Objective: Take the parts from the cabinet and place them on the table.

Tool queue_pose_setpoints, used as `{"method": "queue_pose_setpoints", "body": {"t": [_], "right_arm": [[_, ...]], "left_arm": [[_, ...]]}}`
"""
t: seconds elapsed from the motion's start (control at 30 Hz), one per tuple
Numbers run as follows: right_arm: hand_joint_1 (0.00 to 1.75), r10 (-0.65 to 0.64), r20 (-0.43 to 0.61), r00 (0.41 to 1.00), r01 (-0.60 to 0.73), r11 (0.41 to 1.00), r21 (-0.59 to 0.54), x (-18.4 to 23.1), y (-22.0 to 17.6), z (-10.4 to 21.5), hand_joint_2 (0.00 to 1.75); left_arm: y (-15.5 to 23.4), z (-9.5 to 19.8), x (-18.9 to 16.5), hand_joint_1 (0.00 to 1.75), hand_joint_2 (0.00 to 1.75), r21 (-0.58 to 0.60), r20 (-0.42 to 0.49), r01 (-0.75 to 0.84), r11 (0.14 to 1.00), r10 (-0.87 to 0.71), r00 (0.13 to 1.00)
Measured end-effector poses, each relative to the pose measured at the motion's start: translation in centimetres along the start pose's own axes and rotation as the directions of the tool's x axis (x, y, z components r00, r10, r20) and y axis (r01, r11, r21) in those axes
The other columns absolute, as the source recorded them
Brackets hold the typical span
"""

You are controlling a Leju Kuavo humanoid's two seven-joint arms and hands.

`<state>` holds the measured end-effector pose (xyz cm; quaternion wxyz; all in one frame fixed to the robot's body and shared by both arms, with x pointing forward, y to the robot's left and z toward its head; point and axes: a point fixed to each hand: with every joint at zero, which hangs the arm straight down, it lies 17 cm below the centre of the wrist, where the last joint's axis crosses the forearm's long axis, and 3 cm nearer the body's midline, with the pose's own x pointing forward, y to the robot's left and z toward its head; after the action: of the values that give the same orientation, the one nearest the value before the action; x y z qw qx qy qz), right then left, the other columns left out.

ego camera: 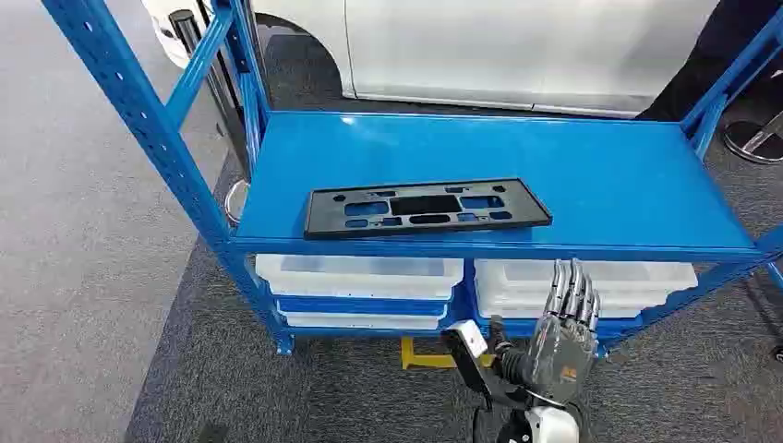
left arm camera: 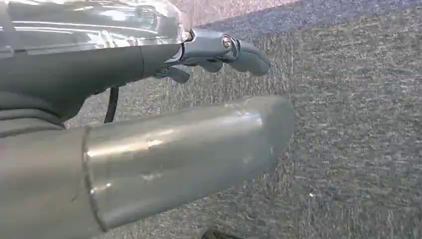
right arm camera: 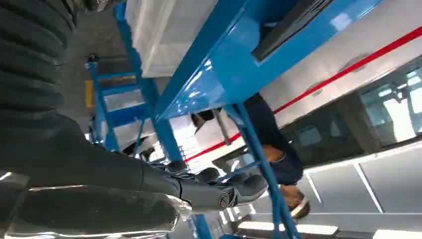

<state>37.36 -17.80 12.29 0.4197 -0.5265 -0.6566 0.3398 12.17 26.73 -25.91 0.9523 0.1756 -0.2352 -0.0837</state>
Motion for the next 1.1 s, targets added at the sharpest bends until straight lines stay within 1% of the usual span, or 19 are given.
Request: {"method": "queue_pose_setpoints", "body": {"t": [0.1,0.27,0.37,0.5,0.73,0.77,0.83,0.87,0.9,0.93,0.97,1.0,1.03,1.1], "right_arm": [[0.00,0.015,0.065,0.998,-0.015,1.000,-0.001,1.3,0.3,-0.3,1.75],[0.00,0.029,0.048,0.998,-0.030,1.000,0.007,1.5,0.9,-0.3,1.75],[0.00,0.021,0.094,0.995,-0.023,1.000,0.018,3.3,1.4,0.1,1.75],[0.00,0.030,0.131,0.991,-0.036,0.999,0.040,4.0,2.3,0.8,1.75],[0.00,0.050,0.208,0.977,-0.068,0.994,0.081,4.8,4.2,1.8,1.75],[0.00,0.039,0.230,0.972,-0.062,0.994,0.093,5.1,4.5,1.9,0.00],[0.00,-0.022,0.276,0.961,-0.019,0.989,0.145,5.4,5.6,2.2,0.00],[0.00,-0.091,0.289,0.953,0.037,0.981,0.189,5.6,6.4,2.4,0.00],[0.00,-0.213,0.268,0.939,0.143,0.956,0.258,5.6,7.6,2.9,0.00],[0.00,-0.329,0.207,0.921,0.259,0.916,0.307,5.3,8.4,3.3,0.00],[0.00,-0.411,0.137,0.901,0.351,0.879,0.323,4.8,8.8,3.7,0.00],[0.00,-0.473,0.067,0.878,0.432,0.846,0.314,4.3,9.0,3.7,0.00],[0.00,-0.499,0.028,0.866,0.469,0.831,0.298,3.9,9.1,3.5,0.00],[0.00,-0.479,0.026,0.877,0.453,0.845,0.283,4.0,9.0,3.3,0.00]], "left_arm": [[-0.3,0.1,0.0,0.00,0.00,-0.010,-0.004,0.000,1.000,0.000,1.000],[-0.2,0.0,-0.6,0.00,0.00,-0.023,-0.029,-0.002,1.000,0.001,1.000],[-0.2,-0.1,-0.6,0.00,0.00,-0.025,-0.034,-0.002,1.000,0.001,0.999],[0.3,-0.1,-1.2,0.00,0.00,-0.022,-0.047,0.002,1.000,-0.003,0.999],[0.3,-0.3,-0.3,0.00,0.00,-0.040,0.005,0.010,0.999,-0.010,1.000],[0.3,-0.3,-0.2,0.00,0.00,-0.044,0.010,0.011,0.999,-0.011,1.000],[0.4,-0.4,0.1,0.00,0.00,-0.043,0.020,0.015,0.999,-0.014,1.000],[0.5,-0.5,0.1,0.00,0.00,-0.042,0.020,0.014,0.999,-0.013,1.000],[0.6,-0.5,0.0,0.00,0.00,-0.042,0.019,0.011,0.999,-0.011,1.000],[0.6,-0.5,0.0,0.00,0.00,-0.043,0.018,0.010,0.999,-0.009,1.000],[0.6,-0.5,-0.1,0.00,0.00,-0.044,0.017,0.011,0.999,-0.010,1.000],[0.7,-0.5,-0.3,0.00,0.00,-0.045,0.013,0.010,0.999,-0.009,1.000],[0.7,-0.5,-0.4,0.00,0.00,-0.046,0.011,0.010,0.999,-0.009,1.000],[0.8,-0.5,-0.4,0.00,0.00,-0.044,0.010,0.009,0.999,-0.009,1.000]]}}
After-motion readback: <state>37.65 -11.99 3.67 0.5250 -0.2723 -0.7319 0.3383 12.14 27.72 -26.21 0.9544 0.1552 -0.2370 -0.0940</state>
